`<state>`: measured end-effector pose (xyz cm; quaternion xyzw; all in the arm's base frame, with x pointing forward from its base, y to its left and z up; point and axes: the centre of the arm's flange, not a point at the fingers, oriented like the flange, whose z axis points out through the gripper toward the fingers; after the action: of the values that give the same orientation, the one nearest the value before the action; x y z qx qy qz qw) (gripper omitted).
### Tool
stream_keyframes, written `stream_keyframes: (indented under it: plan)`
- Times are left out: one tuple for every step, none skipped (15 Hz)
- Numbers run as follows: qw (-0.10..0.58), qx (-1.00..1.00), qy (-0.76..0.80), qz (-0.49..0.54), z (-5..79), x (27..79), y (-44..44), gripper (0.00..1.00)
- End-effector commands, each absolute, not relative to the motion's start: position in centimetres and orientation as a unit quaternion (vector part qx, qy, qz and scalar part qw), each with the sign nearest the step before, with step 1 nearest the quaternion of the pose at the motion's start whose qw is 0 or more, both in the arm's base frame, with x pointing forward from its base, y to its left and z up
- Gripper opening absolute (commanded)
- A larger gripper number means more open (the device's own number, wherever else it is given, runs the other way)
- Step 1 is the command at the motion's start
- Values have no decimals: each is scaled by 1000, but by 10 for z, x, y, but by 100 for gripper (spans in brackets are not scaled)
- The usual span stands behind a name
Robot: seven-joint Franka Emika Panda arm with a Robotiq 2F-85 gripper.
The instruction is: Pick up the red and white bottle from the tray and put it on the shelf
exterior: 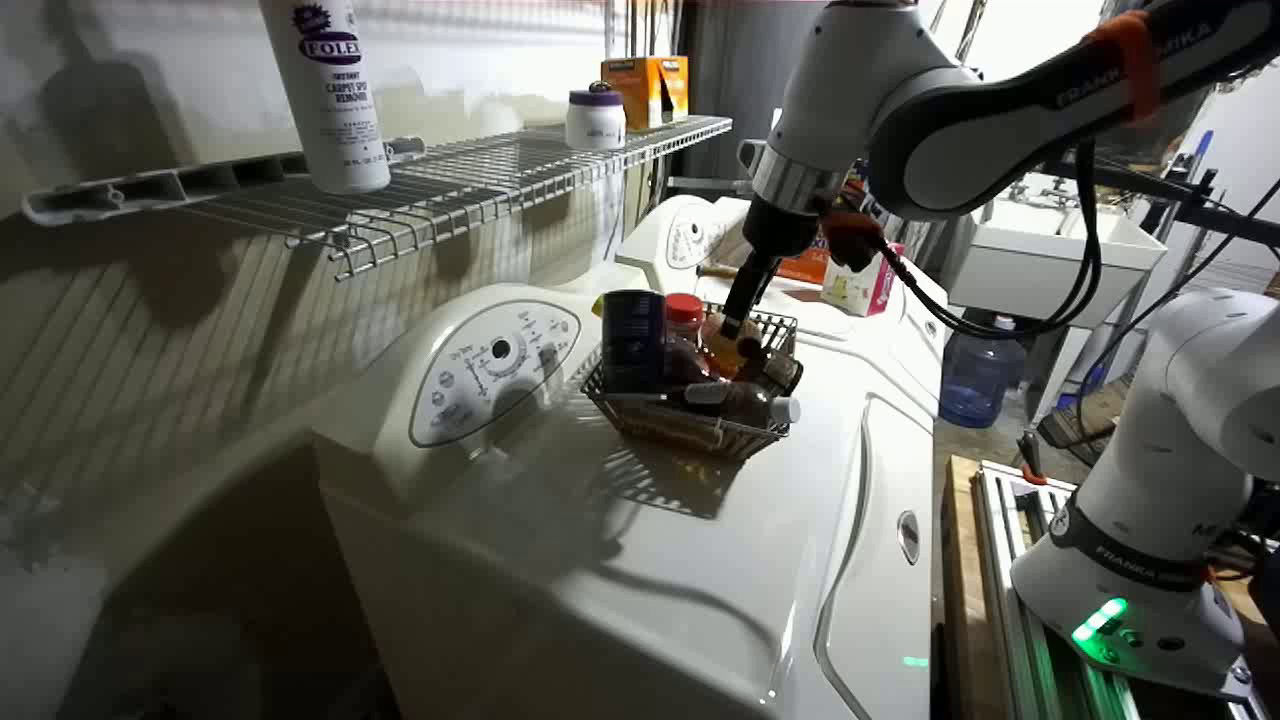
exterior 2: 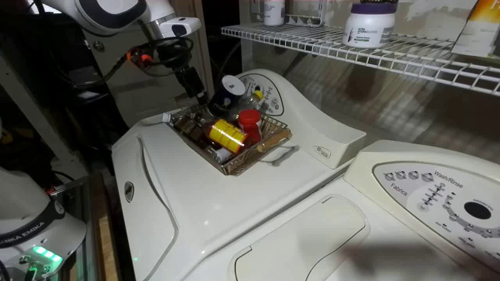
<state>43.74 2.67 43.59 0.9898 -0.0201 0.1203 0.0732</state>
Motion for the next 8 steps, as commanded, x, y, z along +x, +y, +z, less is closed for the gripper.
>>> stream_keyframes:
  plan:
    - [73,990,-20,120,436,437,27,100]
    - [73,990,-20,120,436,437,27,100]
    - [78,989,-27,125,437,439,25,100]
    - [77,988,-35,129,439,444,21,100]
    - [80,987,-42,135,442,447,17,100]
    - [82,986,-50,139,446,453,10,100]
    - [86,984,-59,146,450,458,4,100]
    - [87,984,-62,146,453,464,-3,100]
